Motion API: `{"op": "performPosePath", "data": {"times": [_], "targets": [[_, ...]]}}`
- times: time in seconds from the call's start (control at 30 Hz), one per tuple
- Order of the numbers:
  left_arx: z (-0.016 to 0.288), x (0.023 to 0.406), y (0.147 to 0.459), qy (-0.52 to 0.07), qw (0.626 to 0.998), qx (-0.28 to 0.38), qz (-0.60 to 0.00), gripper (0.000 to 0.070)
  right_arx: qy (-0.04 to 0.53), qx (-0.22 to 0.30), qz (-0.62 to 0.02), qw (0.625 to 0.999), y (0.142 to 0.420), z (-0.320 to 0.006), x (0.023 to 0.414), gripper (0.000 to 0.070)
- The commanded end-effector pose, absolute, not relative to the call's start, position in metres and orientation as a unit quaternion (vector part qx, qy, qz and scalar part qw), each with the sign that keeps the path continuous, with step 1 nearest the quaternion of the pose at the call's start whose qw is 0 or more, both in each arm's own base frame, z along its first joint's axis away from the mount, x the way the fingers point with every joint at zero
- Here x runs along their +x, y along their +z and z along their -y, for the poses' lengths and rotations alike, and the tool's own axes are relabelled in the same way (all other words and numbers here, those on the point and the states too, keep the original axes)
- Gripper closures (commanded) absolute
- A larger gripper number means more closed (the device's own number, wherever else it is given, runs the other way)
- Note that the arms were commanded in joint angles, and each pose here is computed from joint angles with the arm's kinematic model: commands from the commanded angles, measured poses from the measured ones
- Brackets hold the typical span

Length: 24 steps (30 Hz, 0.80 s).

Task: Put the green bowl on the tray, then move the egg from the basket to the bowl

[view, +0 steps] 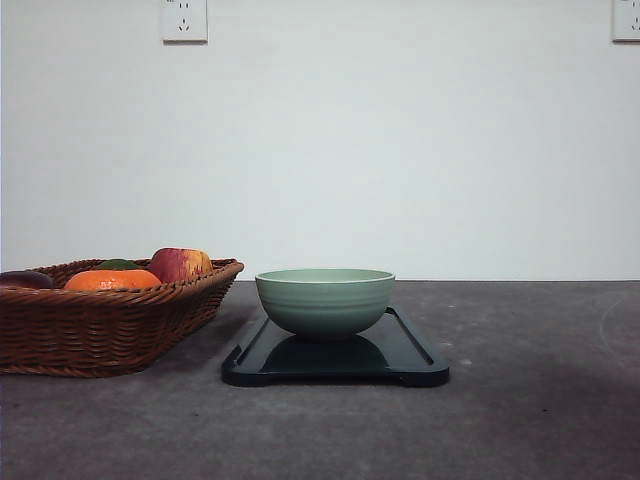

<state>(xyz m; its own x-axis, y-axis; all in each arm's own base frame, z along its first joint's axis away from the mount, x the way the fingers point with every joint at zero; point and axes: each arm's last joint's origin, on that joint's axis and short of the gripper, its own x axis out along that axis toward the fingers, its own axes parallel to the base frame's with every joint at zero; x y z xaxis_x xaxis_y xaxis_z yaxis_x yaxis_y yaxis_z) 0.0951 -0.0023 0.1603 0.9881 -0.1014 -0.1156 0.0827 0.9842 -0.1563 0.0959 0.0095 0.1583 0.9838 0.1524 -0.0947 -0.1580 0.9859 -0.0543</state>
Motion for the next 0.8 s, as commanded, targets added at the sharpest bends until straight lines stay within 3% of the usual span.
{"op": "performPosePath", "data": {"times": [0.0,0.77], "targets": [[0.0023,0.0961,0.1550,-0.047,0.994,-0.070,-0.065,0.0700,0.078,-0.024,-0.043,0.996,0.1579,-0.0095,0.0963,0.0682],[0.0023,0.0961,0.1550,-0.047,0.994,-0.070,-0.065,0.0700,0.078,-0.024,-0.042,0.996,0.1580,-0.0095,0.0963,0.0682]]}}
